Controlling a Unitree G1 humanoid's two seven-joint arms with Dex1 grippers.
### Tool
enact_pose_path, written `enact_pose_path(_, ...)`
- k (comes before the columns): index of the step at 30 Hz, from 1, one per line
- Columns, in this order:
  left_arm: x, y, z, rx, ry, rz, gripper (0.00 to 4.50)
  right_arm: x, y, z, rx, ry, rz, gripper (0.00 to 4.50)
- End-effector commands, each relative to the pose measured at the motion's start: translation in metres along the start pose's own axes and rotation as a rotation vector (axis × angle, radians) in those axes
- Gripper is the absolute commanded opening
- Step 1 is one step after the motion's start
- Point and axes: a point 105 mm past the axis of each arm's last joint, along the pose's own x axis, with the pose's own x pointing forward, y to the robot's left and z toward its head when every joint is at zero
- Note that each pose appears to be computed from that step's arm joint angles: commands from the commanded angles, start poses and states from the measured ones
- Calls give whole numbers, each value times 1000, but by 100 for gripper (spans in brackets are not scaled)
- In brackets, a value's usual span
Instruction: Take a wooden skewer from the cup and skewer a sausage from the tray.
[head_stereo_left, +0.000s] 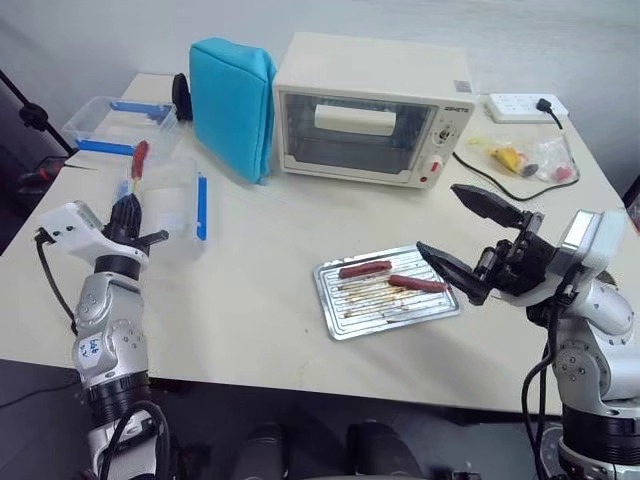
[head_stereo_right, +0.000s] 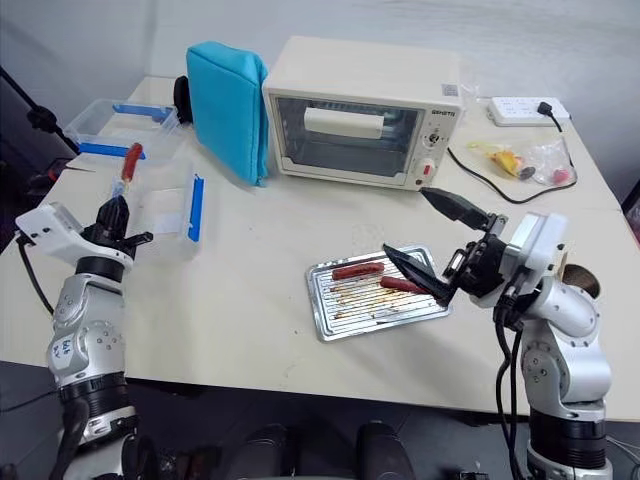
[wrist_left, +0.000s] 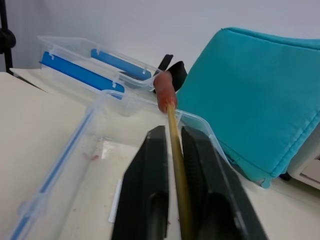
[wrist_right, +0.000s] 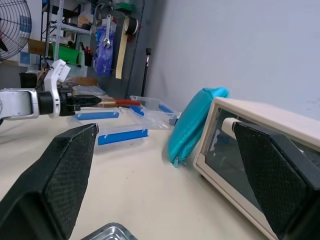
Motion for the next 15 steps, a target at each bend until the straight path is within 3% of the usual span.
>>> enact_pose_path(1, 0, -7, 20, 52, -47, -55, 167, 2, 7, 11, -41, -22, 36, 450)
enact_pose_path(5, -11, -10, 31, 154, -35, -157, 288, -4, 8, 7, -26, 11, 42, 450)
enact_pose_path(9, -39, -57, 28, 420, 27, -612, 404, -14, 14, 0, -9, 76, 99, 450)
enact_pose_path(12, -81, -68, -3, 593, 225, -962, 404, -37, 31, -28, 54, 257, 255, 450)
enact_pose_path(15, -114, -54, -29, 728, 391, -1150, 404, -61, 42, -51, 98, 390, 366, 450)
